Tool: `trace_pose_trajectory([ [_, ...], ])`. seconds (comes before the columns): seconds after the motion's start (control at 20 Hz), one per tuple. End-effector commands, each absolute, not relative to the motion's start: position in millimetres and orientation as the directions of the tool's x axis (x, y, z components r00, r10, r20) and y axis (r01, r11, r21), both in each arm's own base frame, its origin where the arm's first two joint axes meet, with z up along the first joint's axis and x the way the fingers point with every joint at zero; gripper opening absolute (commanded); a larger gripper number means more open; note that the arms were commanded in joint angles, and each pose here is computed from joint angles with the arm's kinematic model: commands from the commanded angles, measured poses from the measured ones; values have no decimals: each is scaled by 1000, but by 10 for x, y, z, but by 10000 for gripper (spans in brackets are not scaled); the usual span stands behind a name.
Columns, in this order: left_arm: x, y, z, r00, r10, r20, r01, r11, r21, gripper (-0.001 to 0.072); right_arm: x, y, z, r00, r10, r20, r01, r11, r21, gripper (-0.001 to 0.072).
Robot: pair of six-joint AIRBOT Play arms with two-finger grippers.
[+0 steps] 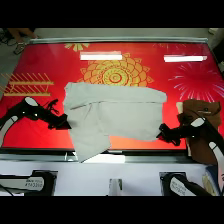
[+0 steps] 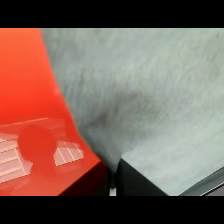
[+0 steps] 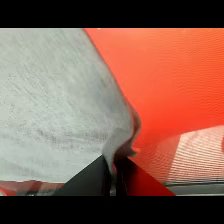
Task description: Fold the shirts.
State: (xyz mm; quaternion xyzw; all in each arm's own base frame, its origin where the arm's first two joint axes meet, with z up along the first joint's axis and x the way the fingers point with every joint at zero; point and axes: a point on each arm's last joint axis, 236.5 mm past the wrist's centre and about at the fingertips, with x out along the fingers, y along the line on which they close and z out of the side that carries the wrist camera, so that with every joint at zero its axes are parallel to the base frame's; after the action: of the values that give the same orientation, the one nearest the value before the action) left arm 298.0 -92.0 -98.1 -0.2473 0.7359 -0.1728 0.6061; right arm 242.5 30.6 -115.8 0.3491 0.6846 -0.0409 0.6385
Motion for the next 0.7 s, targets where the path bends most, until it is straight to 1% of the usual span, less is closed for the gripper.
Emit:
trace_pose_trajectory([
  [0.0, 3270, -962, -643, -34, -593, -804, -73, 804, -590, 40, 2635, 371, -943, 109, 466, -878, 451, 764, 462, 30],
  [0.1, 3735, -885, 31, 153, -567, -809, 58, 823, -566, 40, 2995, 302, -431, 200, 456, -867, 331, 802, 498, 30],
  [0.2, 4183, -766, 1103, 401, -528, -748, 208, 848, -487, 40, 3525, 150, 499, 416, 394, -820, 179, 848, 499, 30],
  [0.25, 4327, -689, 1865, 548, -500, -670, 278, 865, -417, 40, 3770, 69, 1158, 557, 348, -754, 100, 873, 477, 30],
  [0.3, 4356, -597, 2725, 697, -461, -550, 318, 885, -340, 40, 3924, 4, 1904, 694, 299, -655, 23, 900, 435, 30],
  [0.35, 4253, -513, 3569, 817, -418, -397, 332, 904, -267, 40, 3958, -49, 2620, 804, 247, -541, -30, 926, 377, 30],
  [0.4, 3982, -449, 4465, 909, -368, -197, 335, 924, -183, 40, 3885, -92, 3319, 890, 193, -414, -59, 947, 315, 30],
  [0.45, 3578, -424, 5254, 946, -323, 14, 322, 939, -117, 40, 3698, -112, 3990, 950, 142, -278, -70, 965, 252, 30],
  [0.5, 3148, -433, 5835, 937, -288, 199, 310, 946, -89, 40, 3466, -99, 4496, 980, 107, -166, -73, 977, 199, 30],
  [0.55, 2723, -466, 6232, 901, -264, 343, 302, 951, -60, 41, 3193, -75, 4914, 995, 78, -68, -67, 988, 142, 30],
  [0.6, 2332, -514, 6455, 866, -249, 434, 292, 956, -32, 40, 2954, -47, 5183, 998, 57, -1, -57, 992, 109, 30],
  [0.65, 2077, -560, 6517, 848, -245, 470, 287, 958, -19, 40, 2729, -33, 5368, 998, 34, 51, -39, 995, 97, 30],
])
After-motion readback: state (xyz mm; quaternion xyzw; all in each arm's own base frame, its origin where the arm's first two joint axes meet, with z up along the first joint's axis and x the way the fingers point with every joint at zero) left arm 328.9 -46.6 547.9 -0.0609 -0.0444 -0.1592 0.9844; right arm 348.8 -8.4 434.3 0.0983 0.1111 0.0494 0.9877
